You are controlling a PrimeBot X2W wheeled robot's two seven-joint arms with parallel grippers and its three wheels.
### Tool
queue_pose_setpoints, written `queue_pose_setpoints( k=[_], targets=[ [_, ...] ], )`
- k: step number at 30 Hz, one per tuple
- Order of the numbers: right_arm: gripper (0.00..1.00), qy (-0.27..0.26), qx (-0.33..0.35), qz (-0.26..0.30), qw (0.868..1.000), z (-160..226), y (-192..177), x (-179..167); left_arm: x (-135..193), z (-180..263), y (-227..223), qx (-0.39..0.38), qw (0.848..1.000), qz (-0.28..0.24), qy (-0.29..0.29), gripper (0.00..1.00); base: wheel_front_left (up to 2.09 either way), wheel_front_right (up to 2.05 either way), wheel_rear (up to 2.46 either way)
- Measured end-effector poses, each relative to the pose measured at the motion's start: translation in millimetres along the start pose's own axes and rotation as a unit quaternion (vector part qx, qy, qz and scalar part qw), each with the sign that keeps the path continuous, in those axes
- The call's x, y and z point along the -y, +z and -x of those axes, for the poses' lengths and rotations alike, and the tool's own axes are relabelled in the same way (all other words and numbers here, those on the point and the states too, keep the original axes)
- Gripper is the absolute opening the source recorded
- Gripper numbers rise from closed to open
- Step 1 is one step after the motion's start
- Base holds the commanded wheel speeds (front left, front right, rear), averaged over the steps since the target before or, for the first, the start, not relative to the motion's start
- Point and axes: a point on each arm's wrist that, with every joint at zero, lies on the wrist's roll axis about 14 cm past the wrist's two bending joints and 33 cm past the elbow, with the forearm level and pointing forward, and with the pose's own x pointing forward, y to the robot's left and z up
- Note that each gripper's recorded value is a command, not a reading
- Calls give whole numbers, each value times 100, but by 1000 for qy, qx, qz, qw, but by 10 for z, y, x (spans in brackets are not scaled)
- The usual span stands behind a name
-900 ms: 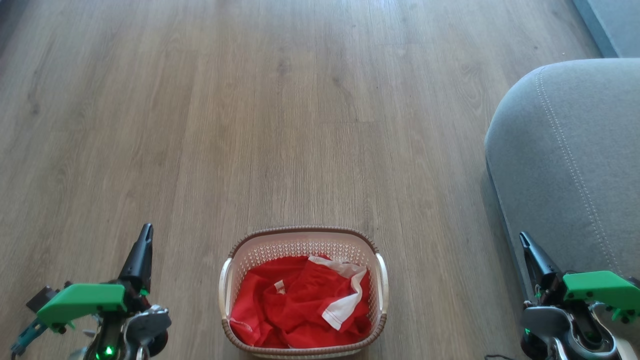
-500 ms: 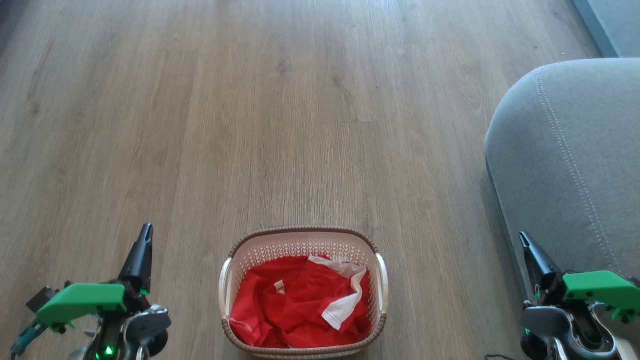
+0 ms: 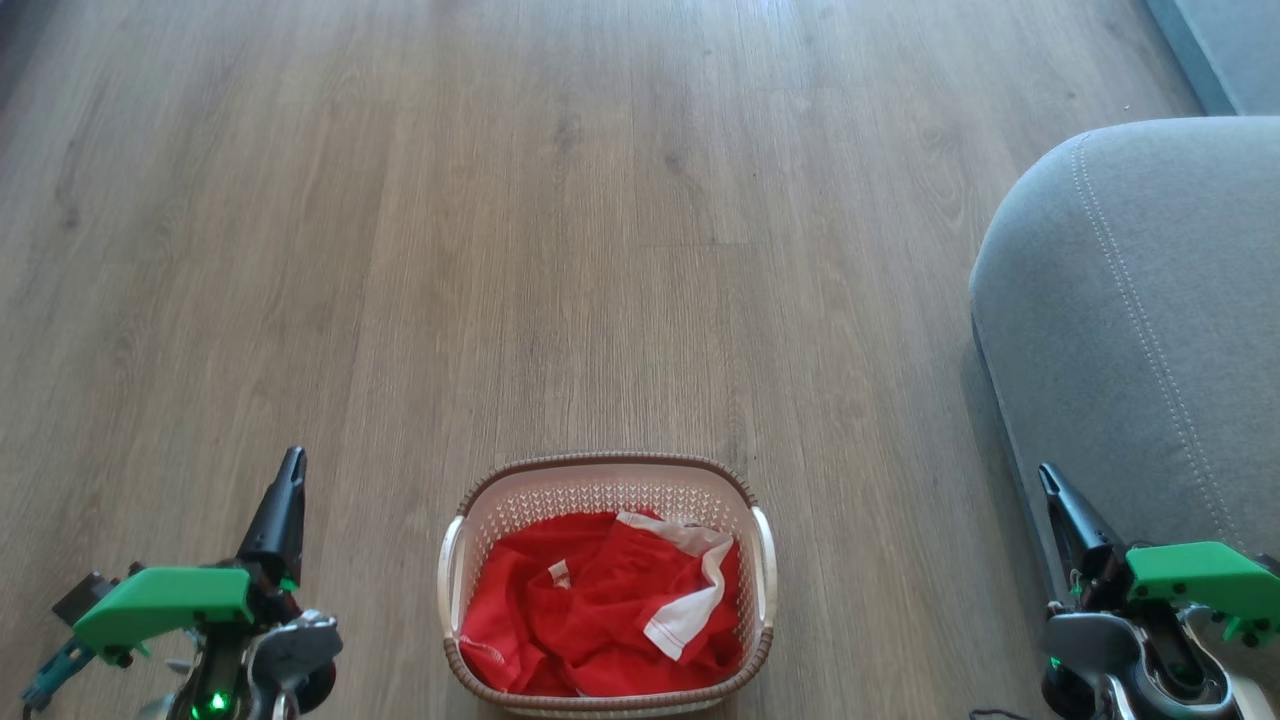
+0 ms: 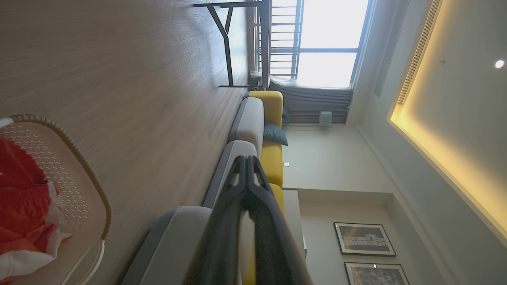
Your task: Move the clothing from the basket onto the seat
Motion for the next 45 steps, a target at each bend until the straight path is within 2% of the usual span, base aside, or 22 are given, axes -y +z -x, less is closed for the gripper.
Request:
queue_pose_setpoints(
  k=[45],
  targets=[
    [0, 0, 0, 0, 1000, 0, 0, 0, 0, 0, 0, 0, 1000, 0, 0, 0, 0, 0, 0]
  ],
)
